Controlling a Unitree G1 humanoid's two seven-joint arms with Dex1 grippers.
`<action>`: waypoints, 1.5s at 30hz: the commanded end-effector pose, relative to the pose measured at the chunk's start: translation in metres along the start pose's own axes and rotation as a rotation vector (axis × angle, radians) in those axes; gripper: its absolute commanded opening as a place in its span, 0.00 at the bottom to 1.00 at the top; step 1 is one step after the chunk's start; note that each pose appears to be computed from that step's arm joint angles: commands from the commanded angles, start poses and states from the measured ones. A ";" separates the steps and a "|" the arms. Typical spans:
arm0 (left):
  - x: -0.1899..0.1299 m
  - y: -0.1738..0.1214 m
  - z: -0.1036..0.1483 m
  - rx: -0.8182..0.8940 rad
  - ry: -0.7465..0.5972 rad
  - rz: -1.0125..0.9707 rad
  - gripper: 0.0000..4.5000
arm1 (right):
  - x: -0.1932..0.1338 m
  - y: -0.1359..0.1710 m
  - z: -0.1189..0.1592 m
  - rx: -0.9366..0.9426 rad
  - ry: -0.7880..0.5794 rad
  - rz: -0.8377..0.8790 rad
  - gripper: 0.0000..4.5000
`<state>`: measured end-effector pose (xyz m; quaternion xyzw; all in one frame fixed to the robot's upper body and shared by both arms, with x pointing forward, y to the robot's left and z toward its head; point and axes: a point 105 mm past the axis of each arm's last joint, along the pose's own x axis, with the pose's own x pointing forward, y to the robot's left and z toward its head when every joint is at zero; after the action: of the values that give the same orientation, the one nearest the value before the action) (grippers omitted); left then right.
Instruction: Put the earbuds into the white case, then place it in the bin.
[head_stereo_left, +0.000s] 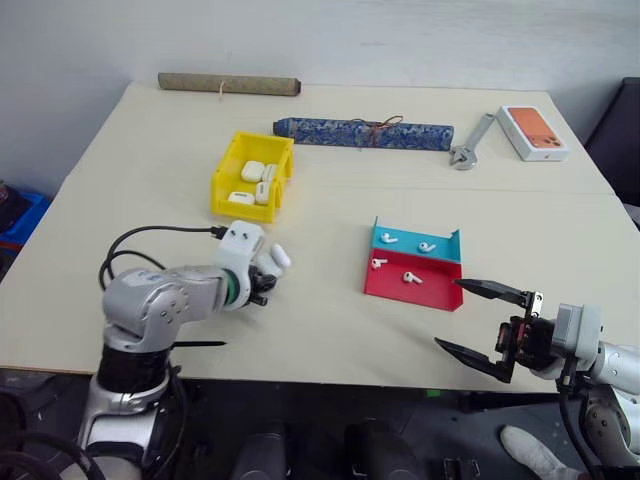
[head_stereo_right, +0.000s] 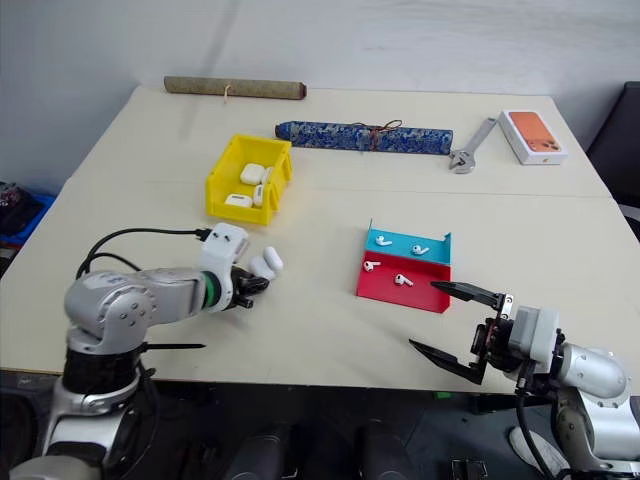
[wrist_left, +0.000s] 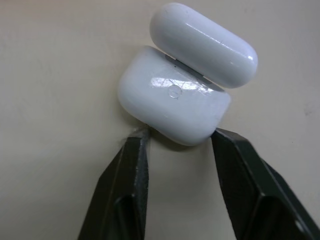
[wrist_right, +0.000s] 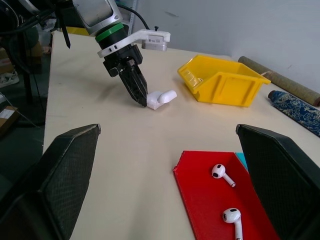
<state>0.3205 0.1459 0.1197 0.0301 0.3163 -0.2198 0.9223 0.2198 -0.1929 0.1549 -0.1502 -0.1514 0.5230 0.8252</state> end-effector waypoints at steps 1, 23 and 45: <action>-0.031 0.025 0.024 -0.026 -0.239 -0.114 0.42 | -0.005 -0.004 0.008 -0.050 -0.003 -0.016 1.00; -0.022 0.045 0.036 0.649 -0.004 -0.375 0.99 | 0.002 -0.008 0.018 -0.035 0.014 -0.023 1.00; 0.028 0.026 0.049 0.793 0.105 -0.340 0.99 | -0.004 0.000 0.011 -0.021 0.004 -0.032 1.00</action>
<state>0.3772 0.1482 0.1366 0.3323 0.2546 -0.4712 0.7763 0.2161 -0.1933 0.1571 -0.1490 -0.1365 0.5146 0.8333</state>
